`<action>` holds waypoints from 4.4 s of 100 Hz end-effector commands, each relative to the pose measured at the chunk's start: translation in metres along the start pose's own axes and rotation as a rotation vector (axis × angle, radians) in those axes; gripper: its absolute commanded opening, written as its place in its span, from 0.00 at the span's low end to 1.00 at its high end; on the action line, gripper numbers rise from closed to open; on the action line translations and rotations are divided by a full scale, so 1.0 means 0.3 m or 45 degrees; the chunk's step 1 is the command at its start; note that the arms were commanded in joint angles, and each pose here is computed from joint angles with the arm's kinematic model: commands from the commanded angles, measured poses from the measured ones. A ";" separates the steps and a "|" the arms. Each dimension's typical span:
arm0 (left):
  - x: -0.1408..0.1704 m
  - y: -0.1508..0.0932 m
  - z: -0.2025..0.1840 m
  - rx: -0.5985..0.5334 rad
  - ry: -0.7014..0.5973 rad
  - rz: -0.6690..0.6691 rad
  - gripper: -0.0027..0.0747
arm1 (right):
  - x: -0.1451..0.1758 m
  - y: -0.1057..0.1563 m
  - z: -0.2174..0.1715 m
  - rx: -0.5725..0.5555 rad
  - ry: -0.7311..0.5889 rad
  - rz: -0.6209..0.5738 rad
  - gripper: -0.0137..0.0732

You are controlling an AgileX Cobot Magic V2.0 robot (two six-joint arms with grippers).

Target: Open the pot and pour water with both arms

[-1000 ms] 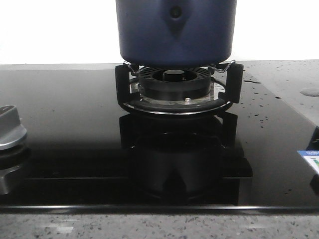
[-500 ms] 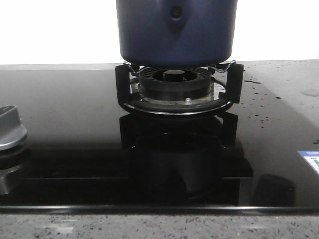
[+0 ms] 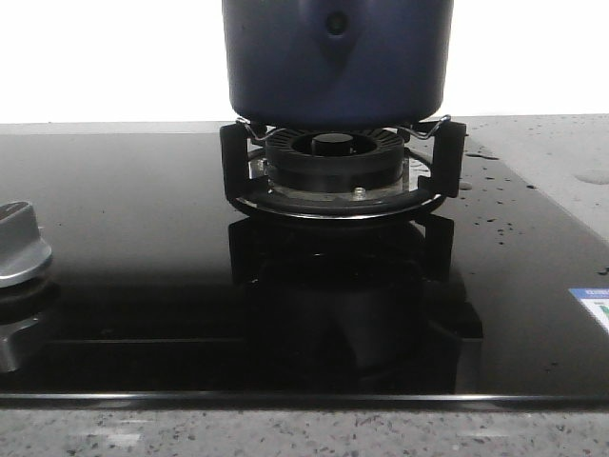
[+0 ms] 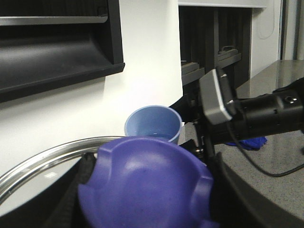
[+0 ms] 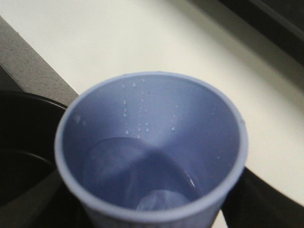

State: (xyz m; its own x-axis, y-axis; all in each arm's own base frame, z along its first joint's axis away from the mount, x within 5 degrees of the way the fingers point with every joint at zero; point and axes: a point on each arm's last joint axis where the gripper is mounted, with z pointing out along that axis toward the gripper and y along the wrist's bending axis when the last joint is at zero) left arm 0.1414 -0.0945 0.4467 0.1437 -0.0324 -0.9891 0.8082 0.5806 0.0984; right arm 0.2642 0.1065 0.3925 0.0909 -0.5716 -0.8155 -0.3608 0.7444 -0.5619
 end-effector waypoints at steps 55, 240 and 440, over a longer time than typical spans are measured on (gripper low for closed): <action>-0.055 -0.016 -0.025 -0.015 -0.120 -0.057 0.32 | -0.063 -0.027 0.089 0.052 -0.091 -0.700 0.45; -0.054 -0.015 -0.024 -0.016 -0.116 -0.057 0.32 | -0.143 -0.166 0.092 0.400 0.101 -0.332 0.44; 0.133 0.181 0.457 0.285 -0.015 -0.243 0.32 | 0.216 -0.038 -0.634 0.641 -0.247 0.579 0.33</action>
State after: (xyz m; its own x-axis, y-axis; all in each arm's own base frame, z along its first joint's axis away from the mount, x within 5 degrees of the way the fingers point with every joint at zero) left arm 0.2665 -0.1658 0.4024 -0.0476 -0.0261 -0.9985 0.8929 0.4470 -0.0543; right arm 0.1133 -0.0059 0.3577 0.1448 -0.1509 -0.9779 0.0511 0.9881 -0.1449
